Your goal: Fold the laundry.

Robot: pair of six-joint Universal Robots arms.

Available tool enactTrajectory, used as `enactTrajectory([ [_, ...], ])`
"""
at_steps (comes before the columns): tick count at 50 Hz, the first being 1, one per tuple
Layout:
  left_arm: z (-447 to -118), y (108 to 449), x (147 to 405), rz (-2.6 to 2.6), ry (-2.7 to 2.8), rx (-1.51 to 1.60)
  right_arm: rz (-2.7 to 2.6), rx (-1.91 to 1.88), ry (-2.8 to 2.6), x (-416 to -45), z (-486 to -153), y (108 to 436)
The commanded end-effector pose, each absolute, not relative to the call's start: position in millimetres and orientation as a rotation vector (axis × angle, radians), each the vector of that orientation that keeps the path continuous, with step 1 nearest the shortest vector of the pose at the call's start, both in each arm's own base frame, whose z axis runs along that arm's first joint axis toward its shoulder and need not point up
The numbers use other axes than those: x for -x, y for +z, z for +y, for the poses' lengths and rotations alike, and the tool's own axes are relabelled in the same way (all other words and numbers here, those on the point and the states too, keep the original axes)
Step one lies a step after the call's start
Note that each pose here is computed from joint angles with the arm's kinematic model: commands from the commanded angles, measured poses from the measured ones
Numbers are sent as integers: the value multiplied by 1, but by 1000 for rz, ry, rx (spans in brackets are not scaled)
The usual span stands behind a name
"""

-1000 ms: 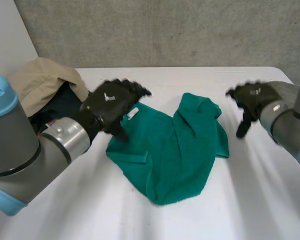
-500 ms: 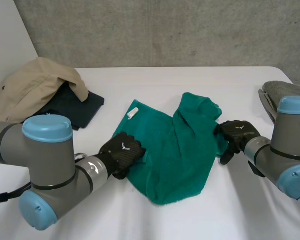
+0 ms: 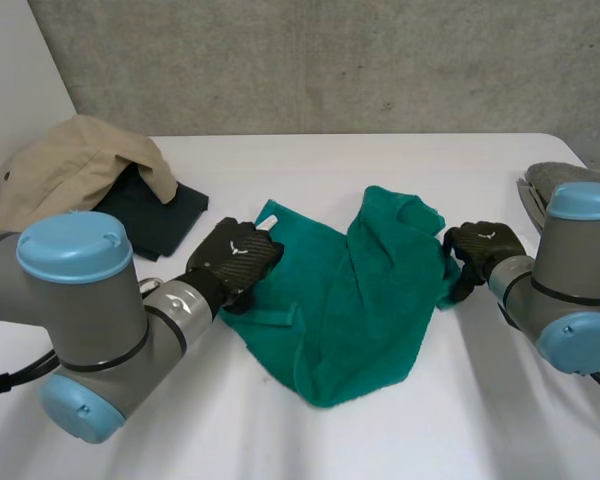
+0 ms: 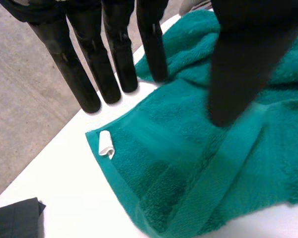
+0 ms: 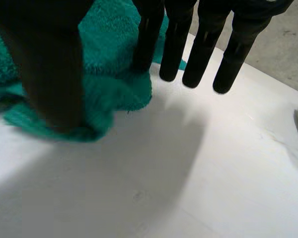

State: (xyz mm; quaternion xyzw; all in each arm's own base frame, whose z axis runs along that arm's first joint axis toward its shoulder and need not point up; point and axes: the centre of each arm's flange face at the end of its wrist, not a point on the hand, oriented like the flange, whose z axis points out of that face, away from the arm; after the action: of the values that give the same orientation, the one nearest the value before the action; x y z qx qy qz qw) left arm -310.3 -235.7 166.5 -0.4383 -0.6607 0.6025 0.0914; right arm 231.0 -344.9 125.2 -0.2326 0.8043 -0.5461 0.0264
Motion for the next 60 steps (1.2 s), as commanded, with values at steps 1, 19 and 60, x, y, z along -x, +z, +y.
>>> enactTrajectory([
  [1,-213,165,308,-1982,1706,1310,2507,686,-1651,-225,-334,135],
  [19,-220,142,315,-2015,1645,1342,2502,628,-1556,-228,-329,132],
  [60,-198,174,312,-1907,1571,1136,2484,967,-1805,-189,-321,231],
])
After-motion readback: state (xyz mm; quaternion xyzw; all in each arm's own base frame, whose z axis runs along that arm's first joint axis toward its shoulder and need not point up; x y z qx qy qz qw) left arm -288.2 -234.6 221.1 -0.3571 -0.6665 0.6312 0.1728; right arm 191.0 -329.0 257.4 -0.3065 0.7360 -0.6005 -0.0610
